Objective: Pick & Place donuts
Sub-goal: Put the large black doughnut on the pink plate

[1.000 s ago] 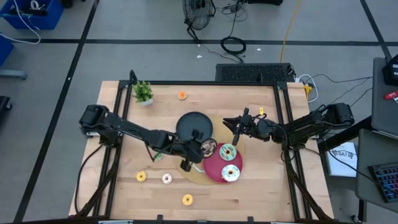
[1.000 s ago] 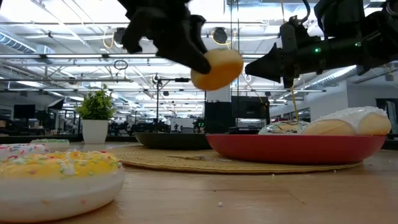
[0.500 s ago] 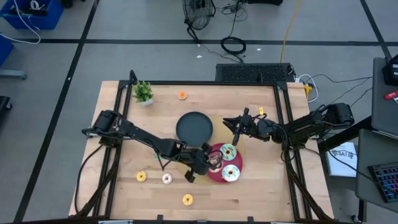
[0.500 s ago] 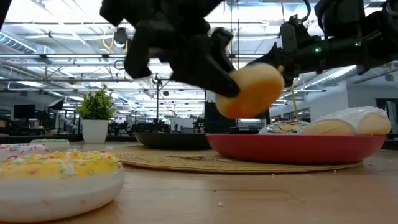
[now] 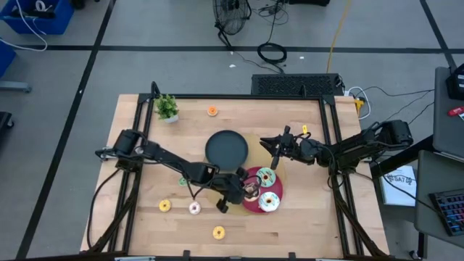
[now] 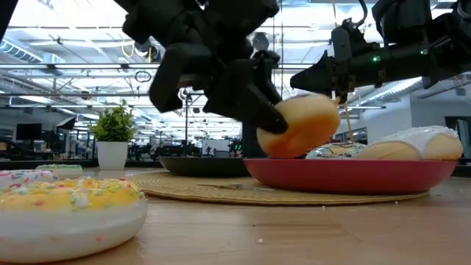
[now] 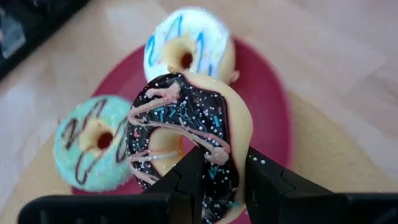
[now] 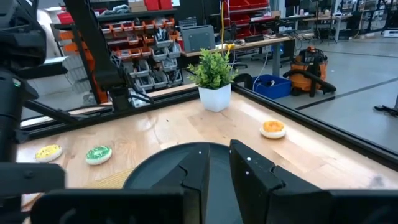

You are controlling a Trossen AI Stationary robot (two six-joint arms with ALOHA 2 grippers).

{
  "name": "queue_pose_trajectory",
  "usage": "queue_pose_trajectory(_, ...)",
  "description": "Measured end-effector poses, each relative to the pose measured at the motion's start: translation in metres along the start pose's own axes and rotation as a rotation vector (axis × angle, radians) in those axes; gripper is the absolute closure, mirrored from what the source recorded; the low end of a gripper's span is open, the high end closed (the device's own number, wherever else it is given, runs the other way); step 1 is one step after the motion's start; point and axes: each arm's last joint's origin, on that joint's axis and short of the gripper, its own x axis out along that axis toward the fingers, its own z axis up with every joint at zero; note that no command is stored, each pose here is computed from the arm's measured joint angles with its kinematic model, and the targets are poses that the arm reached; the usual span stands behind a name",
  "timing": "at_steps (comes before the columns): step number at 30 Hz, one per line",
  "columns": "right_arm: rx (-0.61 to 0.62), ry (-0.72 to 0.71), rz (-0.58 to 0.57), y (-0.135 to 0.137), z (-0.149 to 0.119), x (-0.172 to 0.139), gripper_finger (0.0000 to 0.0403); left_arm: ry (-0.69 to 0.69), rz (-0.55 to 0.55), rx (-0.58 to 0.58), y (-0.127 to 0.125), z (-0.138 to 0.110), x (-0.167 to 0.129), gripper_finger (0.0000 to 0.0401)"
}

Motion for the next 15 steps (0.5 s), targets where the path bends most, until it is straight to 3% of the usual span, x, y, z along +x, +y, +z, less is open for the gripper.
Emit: queue_pose_trajectory(15, -0.002, 0.005, -0.001, 0.0, 0.0, 0.0, 0.0348, 0.005, -0.016, -0.076, 0.01, -0.017, 0.015, 0.0309)
